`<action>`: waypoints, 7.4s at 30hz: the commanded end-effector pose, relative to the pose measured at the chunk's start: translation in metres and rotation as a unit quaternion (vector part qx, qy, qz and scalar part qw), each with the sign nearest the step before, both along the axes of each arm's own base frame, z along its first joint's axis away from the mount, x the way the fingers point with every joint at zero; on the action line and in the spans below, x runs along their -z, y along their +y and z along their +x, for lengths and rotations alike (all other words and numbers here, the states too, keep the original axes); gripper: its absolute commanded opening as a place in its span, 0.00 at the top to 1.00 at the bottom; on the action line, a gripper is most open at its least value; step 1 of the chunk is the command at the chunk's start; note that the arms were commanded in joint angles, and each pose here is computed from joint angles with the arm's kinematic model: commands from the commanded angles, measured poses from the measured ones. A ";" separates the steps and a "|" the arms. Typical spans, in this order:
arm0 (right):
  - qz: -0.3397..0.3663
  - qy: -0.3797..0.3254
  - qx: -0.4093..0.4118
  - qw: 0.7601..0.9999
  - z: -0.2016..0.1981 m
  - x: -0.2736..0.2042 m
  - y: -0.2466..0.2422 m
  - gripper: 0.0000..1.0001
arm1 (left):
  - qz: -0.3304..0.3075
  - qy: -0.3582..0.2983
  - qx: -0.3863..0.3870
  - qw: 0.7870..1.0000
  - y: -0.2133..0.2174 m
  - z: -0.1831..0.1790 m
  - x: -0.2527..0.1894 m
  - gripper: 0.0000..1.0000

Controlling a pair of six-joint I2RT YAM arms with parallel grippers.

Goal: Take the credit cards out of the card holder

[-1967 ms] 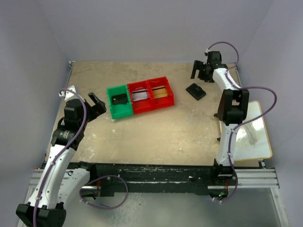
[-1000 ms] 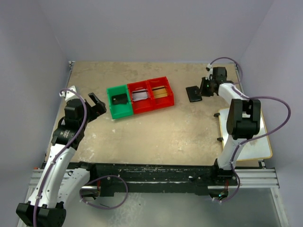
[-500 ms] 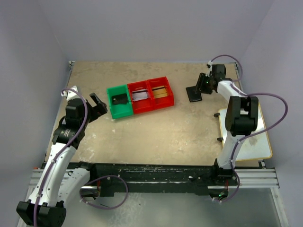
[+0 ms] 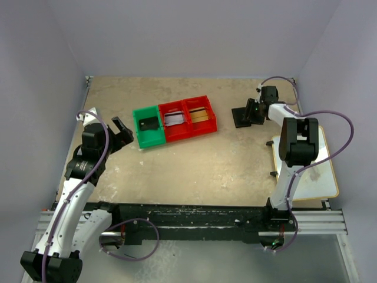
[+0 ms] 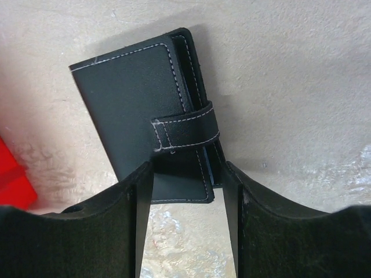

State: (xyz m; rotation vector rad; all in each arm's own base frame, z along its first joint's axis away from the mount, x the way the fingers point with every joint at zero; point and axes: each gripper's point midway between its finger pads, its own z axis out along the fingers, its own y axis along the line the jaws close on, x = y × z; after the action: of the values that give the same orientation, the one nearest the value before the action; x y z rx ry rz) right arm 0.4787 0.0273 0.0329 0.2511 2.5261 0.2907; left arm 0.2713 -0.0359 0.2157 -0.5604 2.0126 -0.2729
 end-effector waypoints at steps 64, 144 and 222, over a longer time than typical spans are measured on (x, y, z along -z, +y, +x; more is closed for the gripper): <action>-0.049 -0.056 -0.287 0.955 -0.294 -0.038 0.279 0.86 | -0.109 0.020 -0.045 0.993 -0.009 -0.026 0.049 0.00; 0.155 0.024 -0.017 0.987 -0.288 0.034 0.185 0.50 | 0.202 0.103 0.560 0.797 -0.320 -0.076 0.195 0.85; 0.249 -0.034 -0.162 0.954 -0.279 -0.038 0.242 0.44 | 0.023 0.014 0.284 0.958 -0.211 -0.078 0.149 1.00</action>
State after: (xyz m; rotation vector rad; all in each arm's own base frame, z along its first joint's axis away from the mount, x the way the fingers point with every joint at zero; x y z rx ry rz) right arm 0.1960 0.2575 0.0584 0.0468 2.4219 0.9885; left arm 0.1847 -0.2373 0.0492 0.1086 2.2235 -0.5145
